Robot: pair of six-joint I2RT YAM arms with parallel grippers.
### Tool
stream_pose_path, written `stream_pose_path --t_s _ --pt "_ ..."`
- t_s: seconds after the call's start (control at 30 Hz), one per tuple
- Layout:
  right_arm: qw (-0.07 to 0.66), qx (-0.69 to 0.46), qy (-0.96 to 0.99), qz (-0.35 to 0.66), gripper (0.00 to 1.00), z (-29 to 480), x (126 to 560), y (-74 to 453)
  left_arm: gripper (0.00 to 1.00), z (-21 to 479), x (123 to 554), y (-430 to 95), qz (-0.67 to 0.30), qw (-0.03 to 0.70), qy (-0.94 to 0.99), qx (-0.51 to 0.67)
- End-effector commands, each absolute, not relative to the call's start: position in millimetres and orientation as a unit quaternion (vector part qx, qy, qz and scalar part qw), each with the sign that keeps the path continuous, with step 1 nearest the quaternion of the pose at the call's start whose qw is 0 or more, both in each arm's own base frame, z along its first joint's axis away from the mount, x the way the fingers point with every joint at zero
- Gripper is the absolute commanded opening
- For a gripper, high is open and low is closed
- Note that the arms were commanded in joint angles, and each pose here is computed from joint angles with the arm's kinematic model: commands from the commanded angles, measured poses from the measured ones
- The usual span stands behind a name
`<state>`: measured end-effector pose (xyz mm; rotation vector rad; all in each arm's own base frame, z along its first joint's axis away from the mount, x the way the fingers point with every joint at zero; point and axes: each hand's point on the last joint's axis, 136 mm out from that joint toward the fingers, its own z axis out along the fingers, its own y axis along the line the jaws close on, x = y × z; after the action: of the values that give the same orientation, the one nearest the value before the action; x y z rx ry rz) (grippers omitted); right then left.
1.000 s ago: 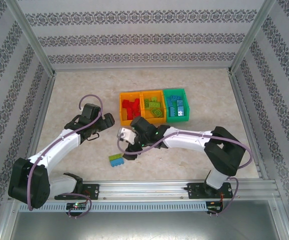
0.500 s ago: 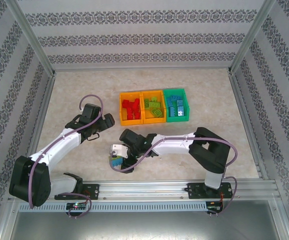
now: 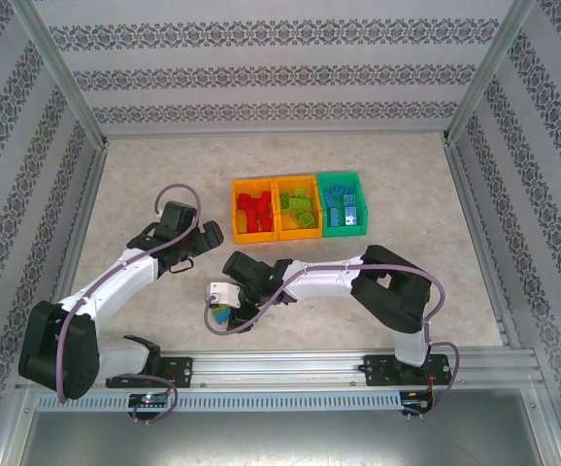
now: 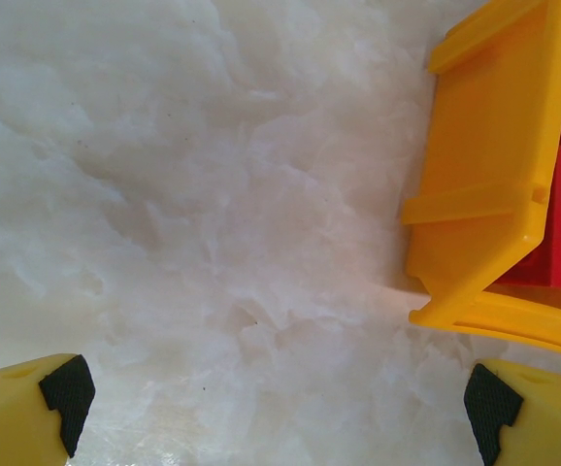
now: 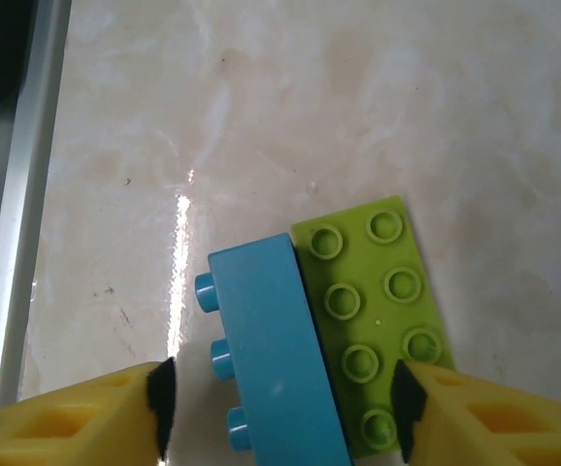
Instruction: Sort the legos into containers by color
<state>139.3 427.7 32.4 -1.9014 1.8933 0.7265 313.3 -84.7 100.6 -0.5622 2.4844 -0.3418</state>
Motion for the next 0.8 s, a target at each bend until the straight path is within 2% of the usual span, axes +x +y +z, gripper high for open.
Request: stream_pose_path --t_s 0.0,0.1,0.37,0.57,0.77 --pt "0.16 -0.681 0.669 0.25 0.54 19.9 131.5 424.8 1.0 92.9 309.2 -77.8 -0.121 0.269 0.928 -0.226" --pt "0.168 -0.681 0.669 0.246 0.46 22.6 132.8 423.9 1.0 92.4 308.9 -78.1 -0.122 0.268 0.929 -0.226" --pt "0.176 -0.683 0.678 0.205 0.39 17.4 143.2 413.0 1.0 92.9 309.1 -78.1 -0.123 0.268 0.928 -0.227" --pt "0.207 -0.657 0.692 0.215 0.32 35.3 154.5 404.5 1.0 91.9 307.9 -77.5 -0.121 0.266 0.929 -0.228" --pt "0.234 -0.625 0.711 0.222 0.32 52.3 172.5 390.5 1.0 91.0 308.3 -77.7 -0.123 0.265 0.928 -0.23"
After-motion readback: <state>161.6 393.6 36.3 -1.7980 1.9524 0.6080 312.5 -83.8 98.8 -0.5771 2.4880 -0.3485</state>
